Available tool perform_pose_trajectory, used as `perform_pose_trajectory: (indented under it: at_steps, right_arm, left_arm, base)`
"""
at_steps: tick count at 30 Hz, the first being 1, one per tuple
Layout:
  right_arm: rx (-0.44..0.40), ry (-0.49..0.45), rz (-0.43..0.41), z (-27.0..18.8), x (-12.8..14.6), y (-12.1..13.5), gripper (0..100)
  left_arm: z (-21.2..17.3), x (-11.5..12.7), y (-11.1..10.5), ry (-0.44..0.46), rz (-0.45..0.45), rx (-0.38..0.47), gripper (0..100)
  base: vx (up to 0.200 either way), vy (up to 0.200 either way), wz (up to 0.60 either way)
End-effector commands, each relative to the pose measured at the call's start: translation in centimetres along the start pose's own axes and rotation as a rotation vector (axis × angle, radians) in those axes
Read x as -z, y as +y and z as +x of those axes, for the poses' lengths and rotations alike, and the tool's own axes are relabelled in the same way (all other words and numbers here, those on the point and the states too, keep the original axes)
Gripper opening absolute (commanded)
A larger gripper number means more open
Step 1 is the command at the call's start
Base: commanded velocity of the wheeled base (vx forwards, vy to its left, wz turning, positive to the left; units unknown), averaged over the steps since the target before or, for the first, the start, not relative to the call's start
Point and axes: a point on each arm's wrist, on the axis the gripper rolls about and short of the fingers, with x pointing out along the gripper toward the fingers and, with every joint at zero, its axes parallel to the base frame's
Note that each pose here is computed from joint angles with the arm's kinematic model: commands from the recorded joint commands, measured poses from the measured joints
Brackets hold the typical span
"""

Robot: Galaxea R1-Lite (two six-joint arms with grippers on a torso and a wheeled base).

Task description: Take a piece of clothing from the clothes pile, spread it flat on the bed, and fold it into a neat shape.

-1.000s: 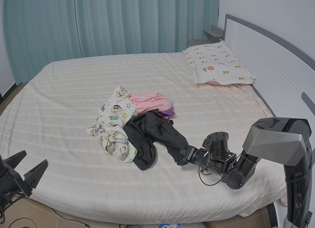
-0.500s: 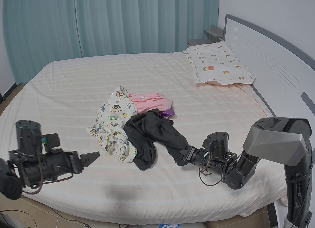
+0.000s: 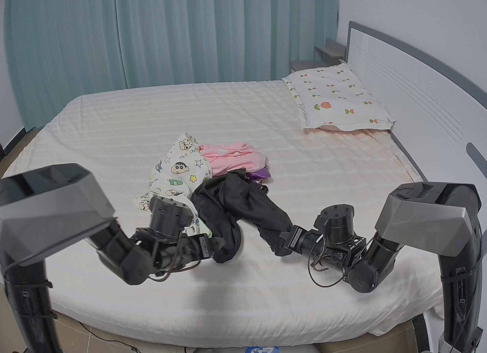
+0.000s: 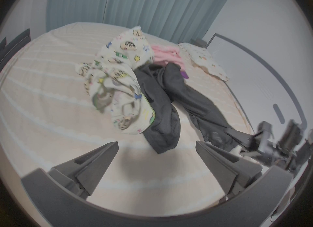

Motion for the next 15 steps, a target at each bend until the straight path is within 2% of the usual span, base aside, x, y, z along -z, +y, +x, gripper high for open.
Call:
perform_pose_trajectory:
  at_steps: [1, 9, 13, 15]
  right_arm:
    - [0.014, -0.011, 0.006, 0.3, -0.2, -0.6, 0]
    - [0.015, -0.012, 0.004, 0.2, -0.3, -0.6, 0]
    - [0.015, -0.012, 0.003, 0.2, -0.3, -0.6, 0]
    - [0.014, -0.013, 0.003, 0.2, -0.3, -0.6, 0]
  left_arm:
    - [6.8, 4.1, -2.1, 0.062, 0.014, -0.042, 100]
    - [8.2, 3.8, -3.6, 0.024, 0.023, -0.036, 100]
    - [8.4, 3.1, -3.7, -0.038, 0.02, -0.09, 100]
    - [8.2, 3.0, -3.6, -0.04, 0.016, -0.097, 100]
  base:
    - [0.0, 0.0, 0.0]
    - [0.0, 0.0, 0.0]
    - [0.0, 0.0, 0.0]
    - [0.0, 0.0, 0.0]
